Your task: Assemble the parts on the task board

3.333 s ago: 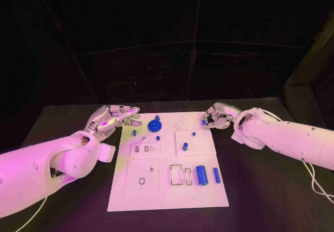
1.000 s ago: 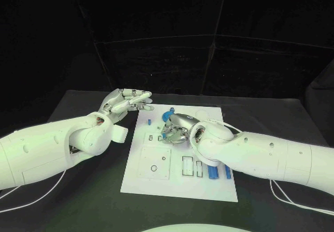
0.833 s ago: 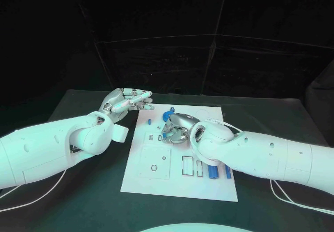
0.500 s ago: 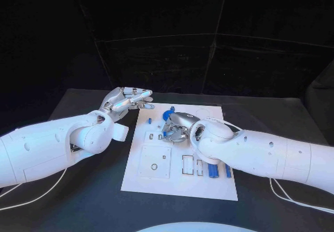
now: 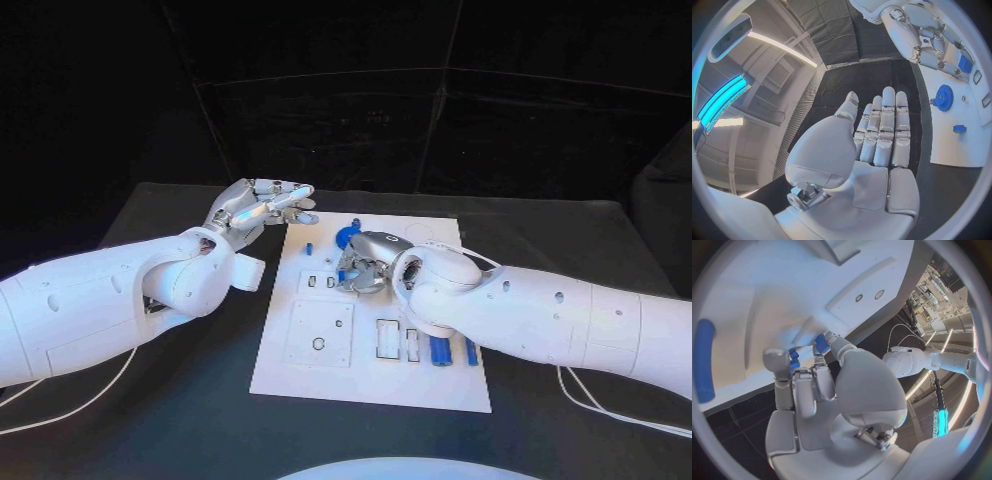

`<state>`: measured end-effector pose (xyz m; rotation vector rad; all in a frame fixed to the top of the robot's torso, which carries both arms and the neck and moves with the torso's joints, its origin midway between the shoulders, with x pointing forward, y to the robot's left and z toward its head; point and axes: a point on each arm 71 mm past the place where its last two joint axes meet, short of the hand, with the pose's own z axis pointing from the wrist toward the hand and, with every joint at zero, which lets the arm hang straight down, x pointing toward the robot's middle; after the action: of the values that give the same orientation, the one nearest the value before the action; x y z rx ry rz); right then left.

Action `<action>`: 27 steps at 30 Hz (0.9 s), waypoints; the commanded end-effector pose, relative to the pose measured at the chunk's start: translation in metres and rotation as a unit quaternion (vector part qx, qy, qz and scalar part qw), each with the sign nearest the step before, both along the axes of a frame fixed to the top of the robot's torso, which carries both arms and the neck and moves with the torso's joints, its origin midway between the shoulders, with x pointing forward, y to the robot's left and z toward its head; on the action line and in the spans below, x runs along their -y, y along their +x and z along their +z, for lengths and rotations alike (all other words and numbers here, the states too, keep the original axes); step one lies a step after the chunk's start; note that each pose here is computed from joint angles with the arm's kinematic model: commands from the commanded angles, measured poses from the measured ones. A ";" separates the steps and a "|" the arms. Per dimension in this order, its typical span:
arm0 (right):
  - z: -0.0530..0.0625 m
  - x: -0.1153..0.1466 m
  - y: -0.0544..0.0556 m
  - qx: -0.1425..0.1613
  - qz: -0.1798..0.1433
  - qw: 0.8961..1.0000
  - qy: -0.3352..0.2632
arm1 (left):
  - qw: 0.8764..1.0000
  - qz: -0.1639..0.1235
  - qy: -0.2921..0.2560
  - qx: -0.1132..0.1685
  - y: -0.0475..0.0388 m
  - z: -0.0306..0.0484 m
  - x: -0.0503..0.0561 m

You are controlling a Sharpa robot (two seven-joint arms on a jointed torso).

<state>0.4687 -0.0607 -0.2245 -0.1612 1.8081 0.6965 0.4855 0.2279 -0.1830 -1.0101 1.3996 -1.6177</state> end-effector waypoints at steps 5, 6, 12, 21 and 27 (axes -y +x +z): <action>-0.005 0.001 0.000 -0.007 -0.001 1.000 -0.019 | 1.000 -0.001 -0.005 0.005 0.0002 0.0019 0.000; -0.005 0.001 0.000 -0.007 -0.001 1.000 -0.019 | 1.000 -0.001 -0.005 0.005 0.0002 0.0019 0.000; -0.005 0.001 -0.001 -0.007 0.000 1.000 -0.018 | 1.000 -0.001 -0.004 0.005 0.0003 0.0018 0.000; -0.002 0.000 -0.001 0.007 -0.004 1.000 -0.003 | 1.000 0.000 -0.004 0.004 0.0004 0.0017 0.000; 0.004 0.002 0.000 0.034 -0.015 0.999 0.027 | 1.000 0.000 -0.004 0.004 0.0005 0.0016 -0.001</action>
<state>0.4673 -0.0612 -0.2254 -0.1517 1.7803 0.6978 0.4858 0.2288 -0.1832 -1.0116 1.3988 -1.6152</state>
